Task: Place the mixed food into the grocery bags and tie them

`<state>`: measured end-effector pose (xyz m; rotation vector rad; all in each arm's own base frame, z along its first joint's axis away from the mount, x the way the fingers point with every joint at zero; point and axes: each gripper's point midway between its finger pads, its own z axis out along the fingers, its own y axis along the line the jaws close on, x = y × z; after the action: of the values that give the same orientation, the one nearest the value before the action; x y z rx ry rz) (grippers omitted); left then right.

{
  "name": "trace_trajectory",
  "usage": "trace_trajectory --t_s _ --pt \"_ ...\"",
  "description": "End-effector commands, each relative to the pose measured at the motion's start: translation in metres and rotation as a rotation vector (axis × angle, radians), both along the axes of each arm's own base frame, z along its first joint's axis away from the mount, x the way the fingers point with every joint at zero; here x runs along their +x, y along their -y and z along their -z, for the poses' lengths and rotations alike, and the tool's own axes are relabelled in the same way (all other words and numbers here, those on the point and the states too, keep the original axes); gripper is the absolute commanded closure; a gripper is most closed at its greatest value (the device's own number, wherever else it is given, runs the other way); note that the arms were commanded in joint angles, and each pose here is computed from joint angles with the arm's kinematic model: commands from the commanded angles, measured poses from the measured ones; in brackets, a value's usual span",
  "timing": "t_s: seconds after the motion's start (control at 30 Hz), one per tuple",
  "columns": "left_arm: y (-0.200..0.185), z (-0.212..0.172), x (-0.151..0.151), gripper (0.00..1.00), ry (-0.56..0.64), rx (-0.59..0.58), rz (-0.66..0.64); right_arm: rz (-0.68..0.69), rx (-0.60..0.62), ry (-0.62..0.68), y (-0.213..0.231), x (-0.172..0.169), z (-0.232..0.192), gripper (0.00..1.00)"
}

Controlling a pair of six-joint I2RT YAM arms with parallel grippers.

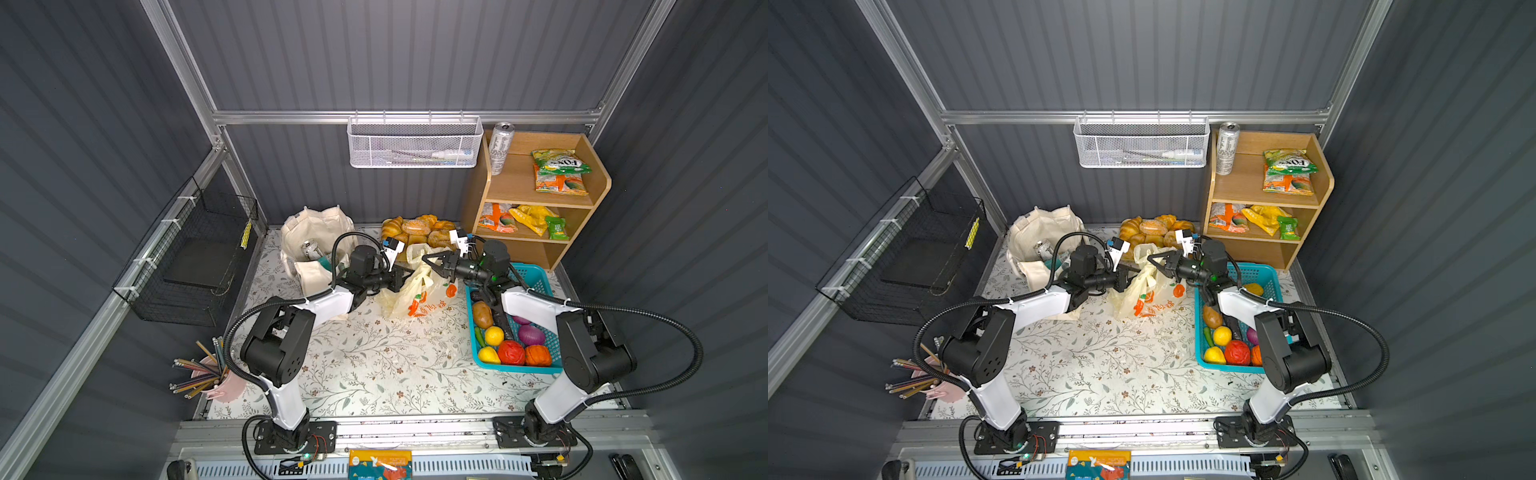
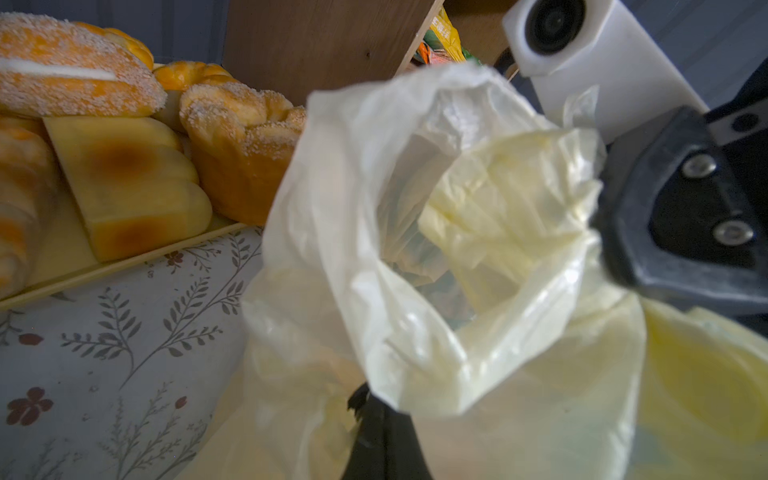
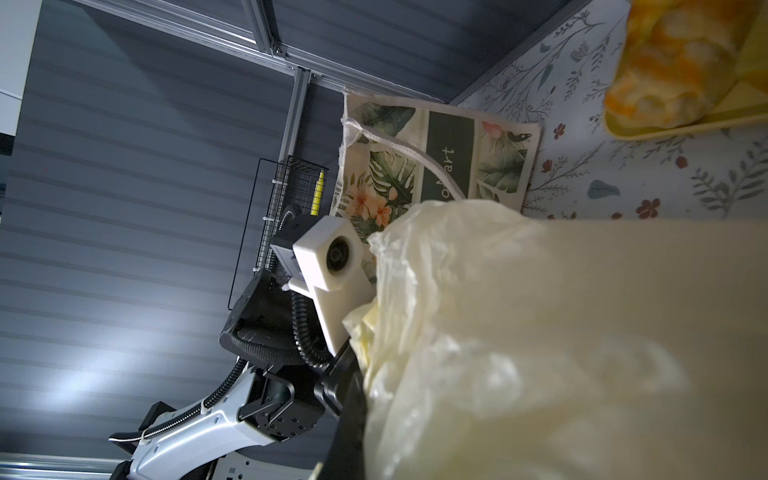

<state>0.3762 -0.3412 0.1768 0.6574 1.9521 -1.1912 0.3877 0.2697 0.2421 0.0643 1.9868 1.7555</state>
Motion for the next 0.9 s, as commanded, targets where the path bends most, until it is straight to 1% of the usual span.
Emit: trace_trajectory --t_s 0.0,0.17,0.3,0.4,0.47,0.57,0.73,0.8,0.87 --pt "0.02 -0.003 -0.017 1.0 -0.013 -0.034 0.059 -0.019 0.028 0.106 0.001 -0.003 -0.025 1.0" --pt "0.038 -0.008 -0.018 1.0 -0.026 -0.053 0.09 -0.074 0.044 0.149 -0.003 -0.01 -0.032 1.0" --pt "0.033 -0.008 -0.016 1.0 -0.025 0.007 0.08 -0.158 0.059 0.203 -0.008 -0.021 -0.038 1.0" --pt "0.017 -0.011 -0.016 0.99 -0.016 0.043 0.048 -0.153 0.056 0.194 -0.004 -0.021 -0.032 1.0" --pt "-0.002 -0.017 -0.015 0.93 -0.012 0.052 0.007 -0.138 0.054 0.186 -0.001 -0.019 -0.028 1.0" --pt "-0.031 -0.028 -0.015 0.9 0.008 0.069 -0.055 -0.129 0.051 0.181 0.003 -0.019 -0.024 1.0" --pt "-0.075 -0.043 -0.019 0.85 0.045 0.149 -0.141 -0.127 0.05 0.179 0.006 -0.018 -0.021 1.0" --pt "-0.085 -0.056 -0.021 0.82 0.073 0.162 -0.172 -0.128 0.049 0.178 0.006 -0.018 -0.02 1.0" --pt "-0.087 -0.084 -0.022 0.77 0.119 0.126 -0.178 -0.136 0.05 0.18 0.006 -0.019 -0.02 1.0"
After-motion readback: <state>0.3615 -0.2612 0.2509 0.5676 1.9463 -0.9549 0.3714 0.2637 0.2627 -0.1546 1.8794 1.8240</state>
